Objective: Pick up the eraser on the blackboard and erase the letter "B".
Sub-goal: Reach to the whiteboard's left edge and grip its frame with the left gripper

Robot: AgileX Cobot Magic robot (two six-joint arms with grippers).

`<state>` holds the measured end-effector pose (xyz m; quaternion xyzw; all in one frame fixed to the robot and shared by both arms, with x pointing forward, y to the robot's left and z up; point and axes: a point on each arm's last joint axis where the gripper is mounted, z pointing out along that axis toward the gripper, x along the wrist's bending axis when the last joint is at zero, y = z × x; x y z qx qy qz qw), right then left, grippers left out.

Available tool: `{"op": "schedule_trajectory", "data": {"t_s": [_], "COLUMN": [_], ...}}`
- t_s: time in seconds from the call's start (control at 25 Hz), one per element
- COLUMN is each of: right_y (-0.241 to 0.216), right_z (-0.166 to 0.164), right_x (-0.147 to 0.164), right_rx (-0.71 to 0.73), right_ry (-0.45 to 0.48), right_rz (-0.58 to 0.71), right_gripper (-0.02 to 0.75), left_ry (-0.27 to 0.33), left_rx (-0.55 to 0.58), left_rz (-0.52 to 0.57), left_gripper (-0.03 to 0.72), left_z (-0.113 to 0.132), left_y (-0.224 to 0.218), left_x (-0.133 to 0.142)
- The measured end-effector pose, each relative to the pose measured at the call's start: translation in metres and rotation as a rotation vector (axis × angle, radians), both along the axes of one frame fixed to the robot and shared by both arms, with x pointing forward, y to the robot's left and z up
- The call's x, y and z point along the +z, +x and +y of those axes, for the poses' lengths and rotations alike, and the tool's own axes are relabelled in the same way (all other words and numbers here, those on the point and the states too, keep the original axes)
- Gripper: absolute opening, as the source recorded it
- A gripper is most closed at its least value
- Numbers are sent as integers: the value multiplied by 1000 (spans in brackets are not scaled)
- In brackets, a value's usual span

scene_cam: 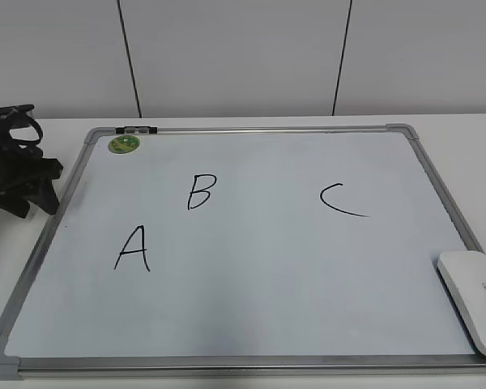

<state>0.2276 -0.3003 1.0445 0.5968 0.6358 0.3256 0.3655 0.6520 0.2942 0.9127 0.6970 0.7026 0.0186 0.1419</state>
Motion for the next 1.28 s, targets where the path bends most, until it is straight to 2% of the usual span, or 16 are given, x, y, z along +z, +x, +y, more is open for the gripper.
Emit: {"op": "schedule_trajectory", "data": {"t_s": [0.36,0.76,1.28], "right_y": [0,0,0], "right_z": [0,0,0], "right_x": [0,0,0], "right_rx": [0,0,0], "right_ry": [0,0,0], "right_rz": [0,0,0], "right_gripper": [591,591,591], "left_ry": [-17,-26,-44], "left_rx": [10,7,6], "left_rz": [22,44,56], "left_gripper": [380,331,51], "left_z": [-1,-4,-10], "left_y": [1,0,2], "left_x": [-9,-15,-15]}}
